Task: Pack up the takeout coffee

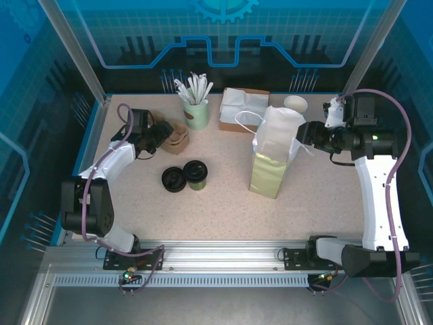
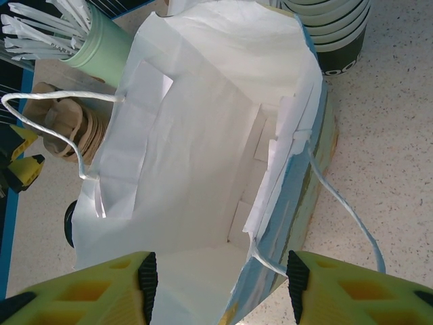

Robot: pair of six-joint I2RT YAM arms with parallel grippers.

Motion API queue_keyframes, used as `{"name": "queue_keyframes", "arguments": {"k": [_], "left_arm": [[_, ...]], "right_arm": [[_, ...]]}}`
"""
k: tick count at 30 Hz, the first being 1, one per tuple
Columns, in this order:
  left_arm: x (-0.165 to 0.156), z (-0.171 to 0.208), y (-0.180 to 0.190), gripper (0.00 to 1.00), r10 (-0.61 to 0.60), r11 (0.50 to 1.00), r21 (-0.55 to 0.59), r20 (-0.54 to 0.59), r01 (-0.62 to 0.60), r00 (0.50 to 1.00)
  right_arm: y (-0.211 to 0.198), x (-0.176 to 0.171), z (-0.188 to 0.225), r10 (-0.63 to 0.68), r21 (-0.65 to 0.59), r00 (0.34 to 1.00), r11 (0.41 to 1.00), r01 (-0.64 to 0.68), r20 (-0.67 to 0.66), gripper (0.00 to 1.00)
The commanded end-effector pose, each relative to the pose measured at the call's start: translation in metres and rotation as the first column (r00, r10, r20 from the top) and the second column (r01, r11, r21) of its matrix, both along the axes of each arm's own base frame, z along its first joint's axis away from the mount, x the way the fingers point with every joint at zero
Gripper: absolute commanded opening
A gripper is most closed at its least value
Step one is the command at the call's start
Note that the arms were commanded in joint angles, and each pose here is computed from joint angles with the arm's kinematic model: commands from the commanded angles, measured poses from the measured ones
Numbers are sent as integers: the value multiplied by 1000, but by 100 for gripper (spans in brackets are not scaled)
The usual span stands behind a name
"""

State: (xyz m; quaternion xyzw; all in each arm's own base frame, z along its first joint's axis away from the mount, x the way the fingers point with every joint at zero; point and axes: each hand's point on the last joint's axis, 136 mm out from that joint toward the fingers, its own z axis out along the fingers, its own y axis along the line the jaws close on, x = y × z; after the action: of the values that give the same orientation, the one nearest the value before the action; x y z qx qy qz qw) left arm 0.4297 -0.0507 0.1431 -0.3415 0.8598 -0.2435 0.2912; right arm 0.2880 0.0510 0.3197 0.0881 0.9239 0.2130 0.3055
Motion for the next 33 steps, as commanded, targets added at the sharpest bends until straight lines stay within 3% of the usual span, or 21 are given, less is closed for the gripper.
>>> {"name": "queue_keyframes", "arguments": {"k": [1, 13, 33], "left_arm": [[12, 10, 1, 68, 7, 1000, -22, 32, -6, 999], [19, 5, 2, 59, 22, 999, -34, 36, -21, 999], [26, 13, 5, 34, 64, 995, -80, 76, -58, 995]], "right_arm": [[-2, -6, 2, -6, 25, 1000, 1000, 6, -4, 55], [-5, -6, 4, -12, 35, 1000, 999, 12, 2, 55], [-6, -5, 8, -14, 45, 1000, 999, 14, 7, 55]]}}
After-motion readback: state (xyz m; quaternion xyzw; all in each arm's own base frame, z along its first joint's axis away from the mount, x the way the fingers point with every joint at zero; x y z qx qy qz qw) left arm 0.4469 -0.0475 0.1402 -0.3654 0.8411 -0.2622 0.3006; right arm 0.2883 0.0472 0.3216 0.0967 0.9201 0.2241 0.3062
